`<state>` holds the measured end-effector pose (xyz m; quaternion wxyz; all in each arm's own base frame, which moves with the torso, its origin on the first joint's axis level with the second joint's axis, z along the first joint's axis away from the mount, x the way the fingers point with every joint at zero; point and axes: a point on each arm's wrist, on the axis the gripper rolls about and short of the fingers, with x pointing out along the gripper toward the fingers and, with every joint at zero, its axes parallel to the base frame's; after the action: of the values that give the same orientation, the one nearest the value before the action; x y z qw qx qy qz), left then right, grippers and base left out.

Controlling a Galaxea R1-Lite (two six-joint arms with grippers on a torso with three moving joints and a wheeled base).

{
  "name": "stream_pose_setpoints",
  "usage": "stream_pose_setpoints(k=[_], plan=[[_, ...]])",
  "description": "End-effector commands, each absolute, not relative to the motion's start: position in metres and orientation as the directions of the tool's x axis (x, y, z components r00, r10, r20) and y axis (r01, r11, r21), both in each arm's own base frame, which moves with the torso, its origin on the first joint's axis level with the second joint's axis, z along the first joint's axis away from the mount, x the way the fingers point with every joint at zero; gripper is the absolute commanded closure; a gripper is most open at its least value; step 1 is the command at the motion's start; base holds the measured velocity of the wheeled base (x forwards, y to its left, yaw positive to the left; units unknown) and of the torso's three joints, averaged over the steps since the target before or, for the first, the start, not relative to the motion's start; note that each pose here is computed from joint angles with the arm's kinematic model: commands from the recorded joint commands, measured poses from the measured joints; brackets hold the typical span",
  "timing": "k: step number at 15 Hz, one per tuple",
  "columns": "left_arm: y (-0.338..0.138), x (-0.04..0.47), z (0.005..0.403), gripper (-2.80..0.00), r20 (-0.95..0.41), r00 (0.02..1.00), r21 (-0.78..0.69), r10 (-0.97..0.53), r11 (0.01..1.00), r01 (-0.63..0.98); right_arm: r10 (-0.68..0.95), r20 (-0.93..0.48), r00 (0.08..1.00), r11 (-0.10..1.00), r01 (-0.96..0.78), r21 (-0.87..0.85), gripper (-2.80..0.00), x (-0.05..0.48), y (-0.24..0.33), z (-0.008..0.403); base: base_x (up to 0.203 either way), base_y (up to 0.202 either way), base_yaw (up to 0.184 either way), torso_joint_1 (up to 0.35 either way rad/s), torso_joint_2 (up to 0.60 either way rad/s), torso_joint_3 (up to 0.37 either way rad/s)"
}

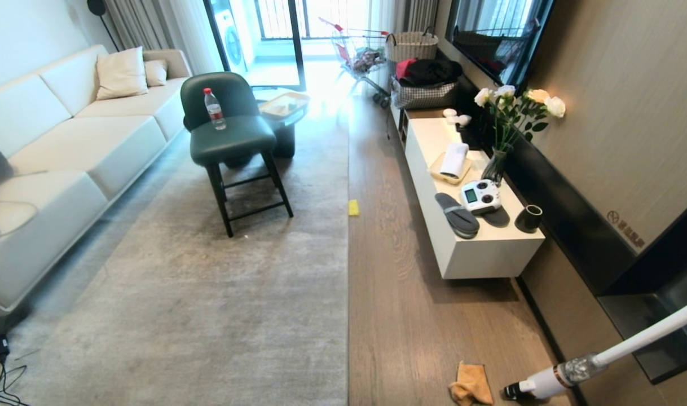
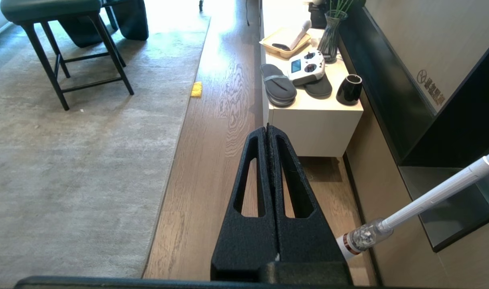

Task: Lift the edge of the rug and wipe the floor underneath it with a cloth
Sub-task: Lift up the carpet

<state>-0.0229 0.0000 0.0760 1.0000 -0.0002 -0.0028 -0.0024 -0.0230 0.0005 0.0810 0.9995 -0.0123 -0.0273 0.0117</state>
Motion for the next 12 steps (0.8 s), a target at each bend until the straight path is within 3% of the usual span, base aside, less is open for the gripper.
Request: stream_pose_setpoints(k=[1, 12], plan=[[0.0000, -0.0228, 0.0760, 0.00, 0.005, 1.000, 0.000, -0.005, 1.000, 0.005, 0.025, 0.054, 0.998, 0.999, -0.023, -0.026, 0.00, -0.0230, 0.0006, 0.0810, 0.000, 0.000, 0.000, -0.141, 0.33, 0.185], [-0.0001, -0.0229, 0.0763, 0.00, 0.006, 1.000, -0.001, -0.003, 1.000, 0.003, 0.024, 0.054, 0.998, 0.999, -0.023, -0.026, 0.00, -0.0230, 0.0006, 0.0810, 0.000, 0.000, 0.000, -0.139, 0.35, 0.206]])
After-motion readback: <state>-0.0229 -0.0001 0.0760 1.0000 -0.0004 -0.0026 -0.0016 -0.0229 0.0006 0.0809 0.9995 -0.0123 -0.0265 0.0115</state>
